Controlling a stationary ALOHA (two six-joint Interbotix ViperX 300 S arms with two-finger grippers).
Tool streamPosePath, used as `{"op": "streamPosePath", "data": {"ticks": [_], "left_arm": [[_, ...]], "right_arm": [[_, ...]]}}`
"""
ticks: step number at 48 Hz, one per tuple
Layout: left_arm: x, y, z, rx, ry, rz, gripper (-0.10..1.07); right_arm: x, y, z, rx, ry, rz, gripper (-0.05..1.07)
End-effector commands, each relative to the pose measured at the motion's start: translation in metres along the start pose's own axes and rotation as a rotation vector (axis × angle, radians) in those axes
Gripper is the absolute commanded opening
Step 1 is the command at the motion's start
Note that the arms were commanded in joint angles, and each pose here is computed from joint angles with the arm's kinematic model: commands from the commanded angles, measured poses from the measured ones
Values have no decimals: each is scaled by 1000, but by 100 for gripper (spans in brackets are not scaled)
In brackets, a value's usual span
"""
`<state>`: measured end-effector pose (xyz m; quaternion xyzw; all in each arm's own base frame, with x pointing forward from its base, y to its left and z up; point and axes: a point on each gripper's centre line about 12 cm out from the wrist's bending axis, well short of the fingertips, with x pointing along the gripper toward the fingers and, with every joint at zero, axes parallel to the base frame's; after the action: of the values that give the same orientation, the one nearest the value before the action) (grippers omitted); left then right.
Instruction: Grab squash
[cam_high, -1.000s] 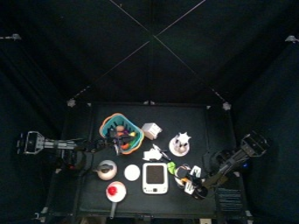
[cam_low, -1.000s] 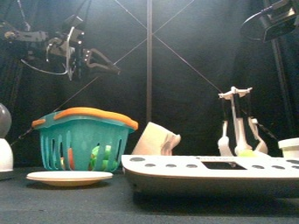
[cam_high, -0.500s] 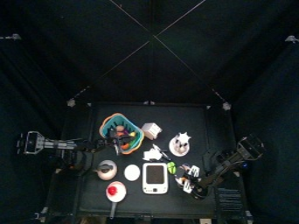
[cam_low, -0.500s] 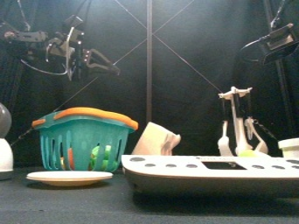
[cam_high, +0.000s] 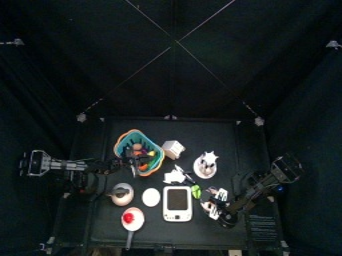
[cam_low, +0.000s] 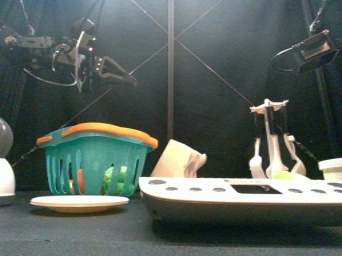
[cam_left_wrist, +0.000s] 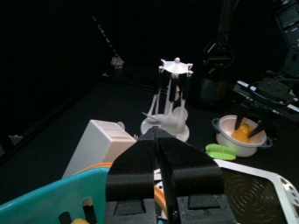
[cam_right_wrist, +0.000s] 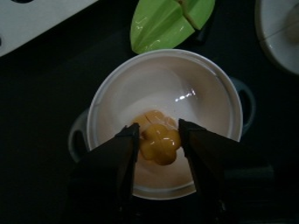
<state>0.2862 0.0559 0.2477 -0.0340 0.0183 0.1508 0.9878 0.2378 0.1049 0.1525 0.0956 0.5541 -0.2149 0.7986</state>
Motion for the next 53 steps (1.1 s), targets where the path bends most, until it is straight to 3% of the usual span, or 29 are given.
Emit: {"op": "streamPosePath", "data": {"ticks": [1, 8, 22, 26, 35, 41, 53], "left_arm": [[2, 0, 5, -4, -16, 2, 35], [1, 1, 5, -4, -15, 4, 35], [1, 0, 4, -3, -12, 2, 35], [1, 0, 4, -3, -13, 2, 35], [1, 0, 4, -3, -13, 2, 35], [1, 1, 4, -3, -12, 4, 35], [1, 1, 4, -3, -12, 4, 35]], "right_arm": [[-21, 2, 17, 0, -66, 34, 56], [-30, 1, 30, -18, -103, 25, 56], [-30, 2, 27, -7, -84, 32, 57], [-30, 1, 22, 4, -68, 35, 65], [-19, -1, 9, -10, -44, 62, 95], [-18, 8, 11, -19, -64, 135, 95], [2, 7, 4, -45, -31, 89, 95]]}}
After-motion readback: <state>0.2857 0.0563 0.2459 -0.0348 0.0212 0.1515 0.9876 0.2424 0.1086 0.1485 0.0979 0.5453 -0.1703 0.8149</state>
